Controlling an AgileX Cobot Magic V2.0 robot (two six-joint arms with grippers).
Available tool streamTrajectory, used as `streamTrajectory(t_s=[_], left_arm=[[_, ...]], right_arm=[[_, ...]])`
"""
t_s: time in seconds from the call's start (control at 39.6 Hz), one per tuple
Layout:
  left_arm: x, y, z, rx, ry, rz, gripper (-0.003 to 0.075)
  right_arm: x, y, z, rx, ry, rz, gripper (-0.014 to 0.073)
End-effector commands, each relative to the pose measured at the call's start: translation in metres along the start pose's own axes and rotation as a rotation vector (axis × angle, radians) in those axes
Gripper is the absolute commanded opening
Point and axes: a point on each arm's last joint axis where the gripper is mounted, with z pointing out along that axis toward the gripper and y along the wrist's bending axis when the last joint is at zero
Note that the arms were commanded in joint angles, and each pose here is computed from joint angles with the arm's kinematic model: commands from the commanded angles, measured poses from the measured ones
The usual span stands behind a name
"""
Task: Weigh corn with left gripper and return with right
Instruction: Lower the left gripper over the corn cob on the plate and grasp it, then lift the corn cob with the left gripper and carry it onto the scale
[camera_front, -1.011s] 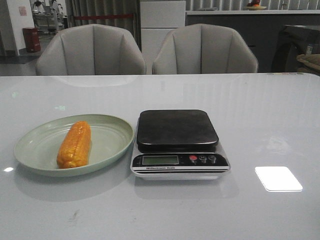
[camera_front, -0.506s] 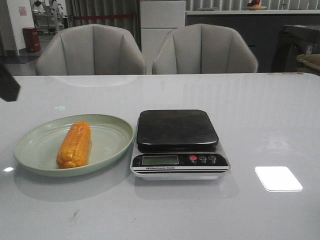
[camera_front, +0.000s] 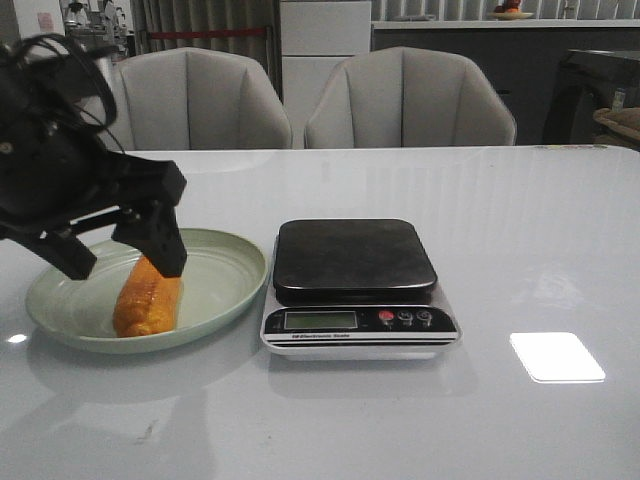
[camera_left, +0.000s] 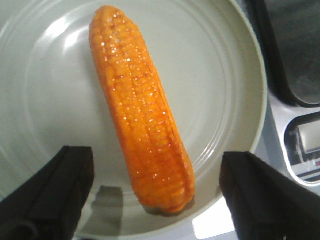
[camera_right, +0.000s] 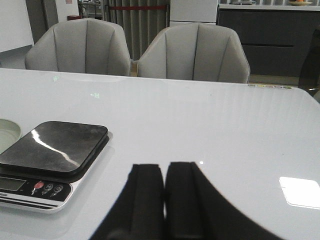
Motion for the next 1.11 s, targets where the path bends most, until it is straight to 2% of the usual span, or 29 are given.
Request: streamTrajectory(t_s=[0.0,0.08,0.15,0.33,0.48,0.81,0.96,1.09], left_arm=[[-0.015,-0.006,0.002,0.022,-0.061,-0.024,0.0564],[-0.015,-0.006,0.012,0.018,-0.036,-0.033,0.0554],[-0.015,-0.006,0.02,0.016,-0.014,-0.043,0.0504],[-0.022,-0.011,0.022,0.024,-0.014,-0.04,0.028],[-0.04,-0.026,0.012,0.061,-0.055,-0.027,0.0153],[-0.064,-0.103,-0.015,0.236,-0.225,0.078,0.0148],[-0.067,-0.121,-0.013,0.279,-0.254,0.081,0.015],[-0.068,-0.128,0.002,0.307,-0.215,0.006,0.0214]], right_arm=[[-0.005,0.0,-0.001,0.005,-0.085,-0.008,0.0168],[-0.005,0.0,-0.001,0.005,-0.085,-0.008,0.0168],[-0.005,0.0,-0.001,0.005,-0.085,-0.008,0.0168],[-0.005,0.0,-0.001,0.005,-0.085,-0.008,0.0168],[-0.005,0.0,-0.001,0.005,-0.085,-0.008,0.0168],[-0.005,0.0,-0.001,0.005,-0.085,-0.008,0.0168],[-0.005,0.0,-0.001,0.005,-0.085,-0.008,0.0168],[-0.005,0.0,-0.001,0.005,-0.085,-0.008,0.0168]])
